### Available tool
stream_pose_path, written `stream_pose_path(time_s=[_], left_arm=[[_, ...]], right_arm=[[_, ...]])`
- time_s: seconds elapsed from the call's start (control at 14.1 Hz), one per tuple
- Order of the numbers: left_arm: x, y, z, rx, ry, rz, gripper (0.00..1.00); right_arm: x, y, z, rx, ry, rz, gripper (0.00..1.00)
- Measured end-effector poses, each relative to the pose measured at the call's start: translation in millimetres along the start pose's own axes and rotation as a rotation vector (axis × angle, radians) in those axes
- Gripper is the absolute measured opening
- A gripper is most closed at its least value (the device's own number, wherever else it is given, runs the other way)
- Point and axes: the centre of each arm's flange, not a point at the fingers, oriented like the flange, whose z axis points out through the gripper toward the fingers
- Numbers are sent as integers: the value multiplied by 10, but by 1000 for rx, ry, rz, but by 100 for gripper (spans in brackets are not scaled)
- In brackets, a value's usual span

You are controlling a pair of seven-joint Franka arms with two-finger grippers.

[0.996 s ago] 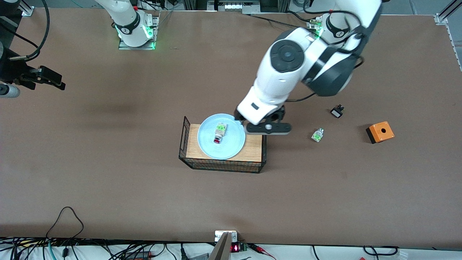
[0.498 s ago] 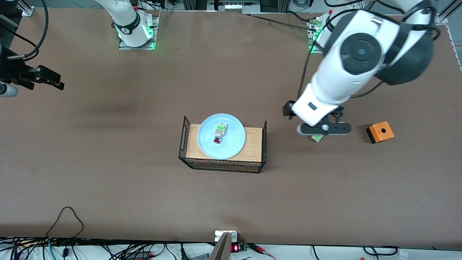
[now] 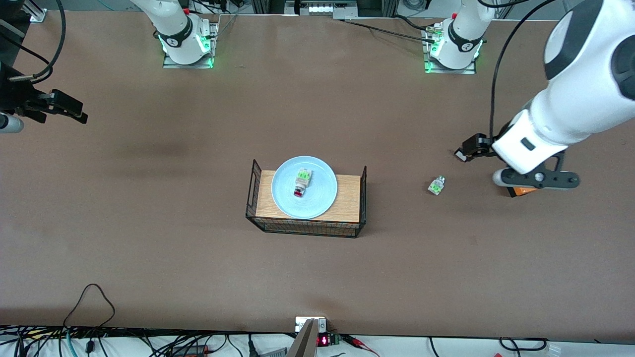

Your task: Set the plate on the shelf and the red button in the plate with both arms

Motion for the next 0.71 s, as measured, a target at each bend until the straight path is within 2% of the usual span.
stream_pose_path(time_s=[0.36,0.71], left_arm=[[-322,-580,-15,41,124,44,100],[-674,-713,42,35,123,47,100]], right_arm=[[0,0,-3,0,0,0,100],[0,-1,-4,0,1,0,100]])
